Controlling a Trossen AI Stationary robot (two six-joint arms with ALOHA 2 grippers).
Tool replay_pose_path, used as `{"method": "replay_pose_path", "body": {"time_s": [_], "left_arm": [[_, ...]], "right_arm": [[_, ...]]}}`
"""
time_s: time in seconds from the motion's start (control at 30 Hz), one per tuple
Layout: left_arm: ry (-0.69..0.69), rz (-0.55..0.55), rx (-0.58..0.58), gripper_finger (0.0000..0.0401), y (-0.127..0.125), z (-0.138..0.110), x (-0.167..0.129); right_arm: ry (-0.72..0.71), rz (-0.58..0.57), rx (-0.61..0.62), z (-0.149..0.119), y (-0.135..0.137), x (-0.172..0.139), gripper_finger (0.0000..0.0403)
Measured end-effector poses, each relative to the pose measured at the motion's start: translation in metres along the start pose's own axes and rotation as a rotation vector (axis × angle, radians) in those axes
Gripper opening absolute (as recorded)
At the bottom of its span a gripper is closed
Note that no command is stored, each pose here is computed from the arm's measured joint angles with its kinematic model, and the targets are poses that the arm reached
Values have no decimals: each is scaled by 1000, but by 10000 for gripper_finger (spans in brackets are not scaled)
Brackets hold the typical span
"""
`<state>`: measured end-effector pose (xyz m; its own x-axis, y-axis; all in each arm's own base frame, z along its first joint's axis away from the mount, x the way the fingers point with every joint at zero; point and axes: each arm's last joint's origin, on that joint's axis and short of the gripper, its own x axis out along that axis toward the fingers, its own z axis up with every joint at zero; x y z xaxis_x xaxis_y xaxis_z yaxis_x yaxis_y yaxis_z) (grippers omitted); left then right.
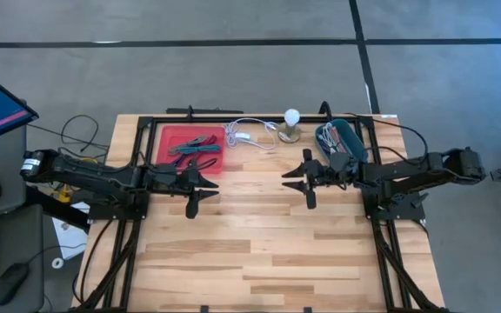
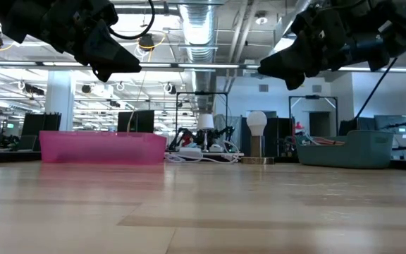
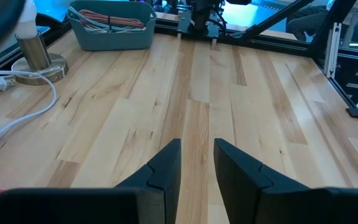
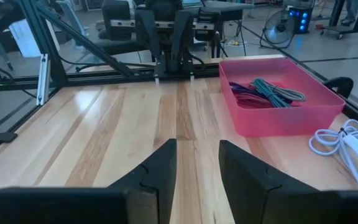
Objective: Pick & Place USB Port
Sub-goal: Return to Home Position
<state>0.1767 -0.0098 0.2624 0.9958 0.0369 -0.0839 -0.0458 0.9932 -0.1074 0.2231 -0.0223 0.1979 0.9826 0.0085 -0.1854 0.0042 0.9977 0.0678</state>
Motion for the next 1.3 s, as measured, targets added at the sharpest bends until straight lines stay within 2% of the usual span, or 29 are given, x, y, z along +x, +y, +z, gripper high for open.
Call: {"method": "replay_pose_path", "body": {"time_s": [0.97,1.07,1.2,1.3], "left_arm": [[0,0,0,95,0,0,0],[0,0,0,95,0,0,0],[0,0,0,95,0,0,0],[0,0,0,95,0,0,0]], "right_arm": [[56,4,23,-5,-1,0,113],[37,-17,21,-2,-3,-1,113],[-57,-85,65,12,-12,-11,113],[-118,-7,82,24,-15,-23,113]]}}
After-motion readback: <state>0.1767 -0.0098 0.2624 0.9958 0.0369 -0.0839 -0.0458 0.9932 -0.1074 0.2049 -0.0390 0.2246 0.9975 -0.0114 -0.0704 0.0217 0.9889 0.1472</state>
